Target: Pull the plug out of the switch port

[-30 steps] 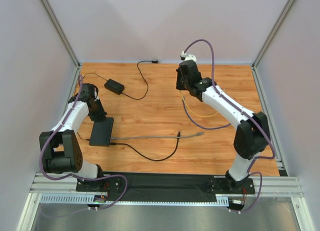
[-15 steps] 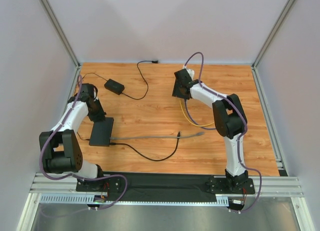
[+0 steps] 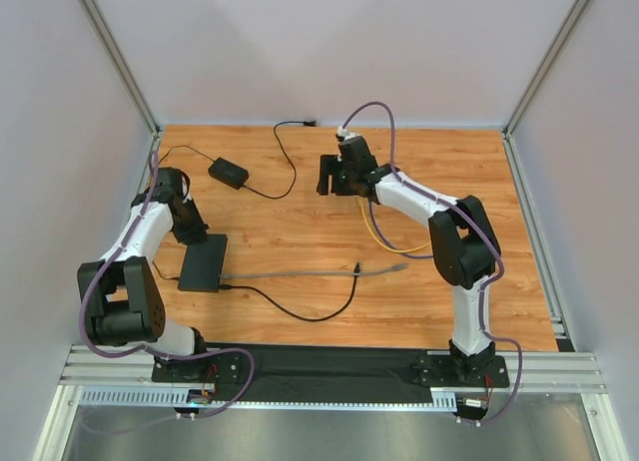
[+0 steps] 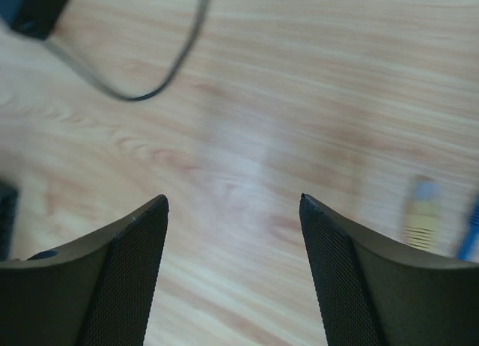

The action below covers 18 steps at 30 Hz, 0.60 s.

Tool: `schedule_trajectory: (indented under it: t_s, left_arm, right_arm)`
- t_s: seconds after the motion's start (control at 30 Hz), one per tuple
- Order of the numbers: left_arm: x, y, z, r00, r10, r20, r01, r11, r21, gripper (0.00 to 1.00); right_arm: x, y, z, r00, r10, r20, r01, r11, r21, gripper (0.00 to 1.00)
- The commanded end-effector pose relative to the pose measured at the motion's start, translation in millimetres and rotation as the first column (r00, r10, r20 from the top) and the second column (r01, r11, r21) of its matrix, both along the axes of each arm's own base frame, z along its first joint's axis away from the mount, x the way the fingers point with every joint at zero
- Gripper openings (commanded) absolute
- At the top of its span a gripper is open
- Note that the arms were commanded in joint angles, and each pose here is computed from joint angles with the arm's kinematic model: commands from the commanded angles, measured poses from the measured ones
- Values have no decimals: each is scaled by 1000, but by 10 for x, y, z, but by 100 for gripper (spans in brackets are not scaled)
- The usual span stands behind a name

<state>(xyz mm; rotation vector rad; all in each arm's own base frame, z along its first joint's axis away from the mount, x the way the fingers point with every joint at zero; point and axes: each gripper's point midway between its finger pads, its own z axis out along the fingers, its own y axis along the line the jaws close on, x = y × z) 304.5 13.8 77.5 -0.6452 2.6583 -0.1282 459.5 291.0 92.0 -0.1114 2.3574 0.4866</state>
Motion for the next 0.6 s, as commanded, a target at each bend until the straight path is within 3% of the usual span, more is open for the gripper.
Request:
schedule_trajectory:
  t_s: [0.0, 0.1, 0.23, 0.33, 0.5, 0.57]
  left_arm:
    - [-57, 166, 1, 998, 62, -3, -62, 998, 8, 21]
    - [-94, 245, -35, 995, 95, -19, -96, 995, -19, 20]
    - [-135, 297, -36, 992, 125, -20, -125, 992, -17, 18]
    - [-165, 341, -35, 989, 145, -20, -145, 989, -3, 18]
    - [-225, 322, -24, 989, 150, -19, -150, 989, -11, 17]
    - [-234, 322, -13, 986, 165, -7, -165, 986, -11, 16]
  right_arm:
    - [-260, 730, 431, 976, 201, 83, -212, 961, 178, 72]
    - [-559, 1239, 488, 933, 351, 76, -359, 899, 251, 69]
    - [-1051, 1871, 463, 812, 582, 33, -541, 730, 418, 66]
    - [-1314, 2192, 429, 738, 674, -5, -577, 636, 512, 59]
    - [-1770, 2598, 460, 600, 800, -9, -641, 487, 593, 56]
    - [-1921, 2620, 348, 546, 836, -44, -654, 459, 601, 54]
